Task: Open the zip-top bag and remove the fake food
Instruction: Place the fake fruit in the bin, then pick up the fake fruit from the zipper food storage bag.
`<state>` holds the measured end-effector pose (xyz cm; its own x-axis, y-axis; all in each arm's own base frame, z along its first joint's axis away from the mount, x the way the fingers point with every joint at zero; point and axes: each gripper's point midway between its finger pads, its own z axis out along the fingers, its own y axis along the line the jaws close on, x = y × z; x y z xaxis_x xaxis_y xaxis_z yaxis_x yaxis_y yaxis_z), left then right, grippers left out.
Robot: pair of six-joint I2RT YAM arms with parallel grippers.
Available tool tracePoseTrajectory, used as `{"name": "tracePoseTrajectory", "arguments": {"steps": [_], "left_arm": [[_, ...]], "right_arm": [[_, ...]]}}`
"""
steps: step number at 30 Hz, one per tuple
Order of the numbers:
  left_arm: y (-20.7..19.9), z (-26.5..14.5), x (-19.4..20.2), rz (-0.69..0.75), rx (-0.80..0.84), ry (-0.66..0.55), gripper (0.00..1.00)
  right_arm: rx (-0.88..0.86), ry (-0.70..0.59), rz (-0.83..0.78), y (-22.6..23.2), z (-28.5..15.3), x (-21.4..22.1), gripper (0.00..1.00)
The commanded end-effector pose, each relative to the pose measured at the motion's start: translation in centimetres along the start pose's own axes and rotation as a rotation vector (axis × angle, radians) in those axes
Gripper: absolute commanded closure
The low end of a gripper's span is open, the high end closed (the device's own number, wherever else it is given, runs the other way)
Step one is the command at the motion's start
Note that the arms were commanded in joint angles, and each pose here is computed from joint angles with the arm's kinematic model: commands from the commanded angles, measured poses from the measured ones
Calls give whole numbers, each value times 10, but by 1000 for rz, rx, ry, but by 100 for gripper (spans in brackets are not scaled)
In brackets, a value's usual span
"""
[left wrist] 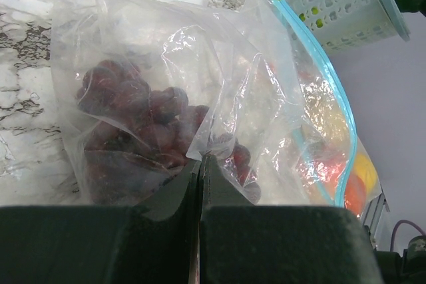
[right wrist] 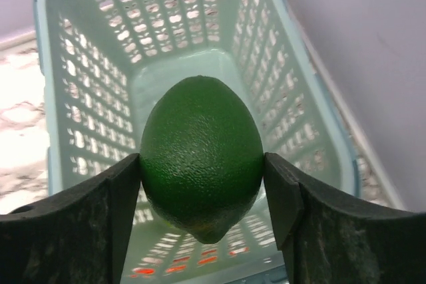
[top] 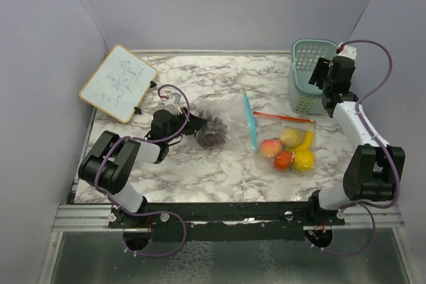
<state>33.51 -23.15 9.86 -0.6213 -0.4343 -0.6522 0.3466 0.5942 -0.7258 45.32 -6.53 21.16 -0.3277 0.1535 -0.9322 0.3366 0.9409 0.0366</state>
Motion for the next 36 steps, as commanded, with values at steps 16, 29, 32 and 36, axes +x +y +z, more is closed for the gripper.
{"name": "tracePoseTrajectory", "arguments": {"steps": [16, 29, 32, 36], "left_arm": [[-1, 0, -8, 32, 22, -11, 100], [14, -4, -1, 45, -10, 5, 100], [17, -4, -1, 47, -17, 10, 100], [18, -2, 0, 47, -20, 15, 100]], "right_arm": [[-304, -178, -101, 85, -68, -40, 7], [-660, 87, -149, 175, -84, 87, 26], [-732, 155, -123, 189, -91, 115, 36], [-777, 195, -146, 207, -101, 138, 56]]}}
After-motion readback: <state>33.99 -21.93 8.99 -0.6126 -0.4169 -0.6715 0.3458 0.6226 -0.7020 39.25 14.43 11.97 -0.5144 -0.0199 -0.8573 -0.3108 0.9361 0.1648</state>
